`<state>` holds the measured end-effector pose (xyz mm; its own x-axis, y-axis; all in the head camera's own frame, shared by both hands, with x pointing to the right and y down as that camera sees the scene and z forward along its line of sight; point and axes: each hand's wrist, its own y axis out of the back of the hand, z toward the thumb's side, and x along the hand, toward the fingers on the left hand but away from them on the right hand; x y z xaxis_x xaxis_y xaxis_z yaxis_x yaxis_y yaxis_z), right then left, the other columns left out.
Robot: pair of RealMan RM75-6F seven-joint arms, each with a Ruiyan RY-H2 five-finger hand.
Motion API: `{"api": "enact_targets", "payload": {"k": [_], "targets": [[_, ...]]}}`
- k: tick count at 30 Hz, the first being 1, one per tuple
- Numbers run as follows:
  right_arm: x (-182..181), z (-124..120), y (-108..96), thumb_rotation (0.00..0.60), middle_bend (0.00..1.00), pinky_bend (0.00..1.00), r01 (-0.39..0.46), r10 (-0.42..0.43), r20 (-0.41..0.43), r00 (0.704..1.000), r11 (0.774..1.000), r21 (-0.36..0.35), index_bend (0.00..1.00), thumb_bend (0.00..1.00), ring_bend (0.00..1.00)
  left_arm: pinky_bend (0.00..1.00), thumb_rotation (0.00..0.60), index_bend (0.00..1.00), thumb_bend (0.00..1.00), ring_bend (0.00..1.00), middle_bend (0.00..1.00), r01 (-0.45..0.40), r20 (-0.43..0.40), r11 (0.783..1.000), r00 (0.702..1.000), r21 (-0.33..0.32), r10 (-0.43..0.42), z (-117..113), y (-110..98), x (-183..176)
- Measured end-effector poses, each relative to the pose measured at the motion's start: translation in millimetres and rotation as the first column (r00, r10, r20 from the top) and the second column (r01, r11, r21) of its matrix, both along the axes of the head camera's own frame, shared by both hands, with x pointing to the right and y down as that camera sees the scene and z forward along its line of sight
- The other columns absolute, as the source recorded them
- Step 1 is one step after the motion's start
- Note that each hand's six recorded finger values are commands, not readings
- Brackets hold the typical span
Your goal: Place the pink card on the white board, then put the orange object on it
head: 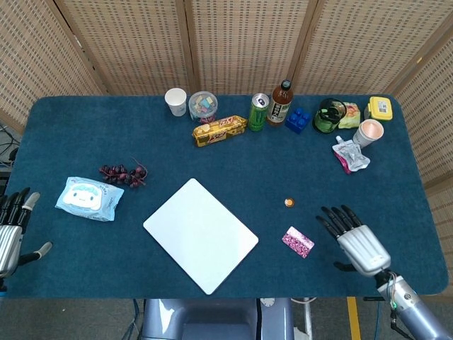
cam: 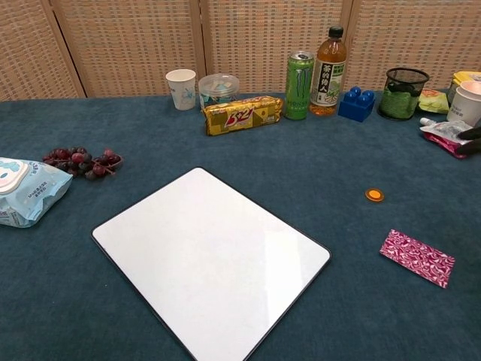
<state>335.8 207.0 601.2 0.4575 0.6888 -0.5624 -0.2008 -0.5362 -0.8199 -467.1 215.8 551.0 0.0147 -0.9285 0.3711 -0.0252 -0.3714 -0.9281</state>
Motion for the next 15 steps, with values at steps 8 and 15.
{"api": "enact_targets", "payload": {"k": [8, 15], "targets": [[-38, 38, -23, 0.6, 0.0, 0.0, 0.247, -0.255, -0.095, 0.962, 0.965, -0.089, 0.1, 0.0, 0.0, 0.0, 0.6, 0.0, 0.0, 0.0, 0.0, 0.019, 0.015, 0.999, 1.0, -0.027, -0.019, 8, -3, -3], [-55, 64, -26, 0.6, 0.0, 0.0, 0.294, -0.312, -0.138, 0.94, 0.946, -0.135, 0.13, 0.0, 0.0, 0.0, 0.6, 0.0, 0.0, 0.0, 0.0, 0.025, 0.023, 0.999, 0.999, -0.04, -0.024, 12, -5, -3]]}}
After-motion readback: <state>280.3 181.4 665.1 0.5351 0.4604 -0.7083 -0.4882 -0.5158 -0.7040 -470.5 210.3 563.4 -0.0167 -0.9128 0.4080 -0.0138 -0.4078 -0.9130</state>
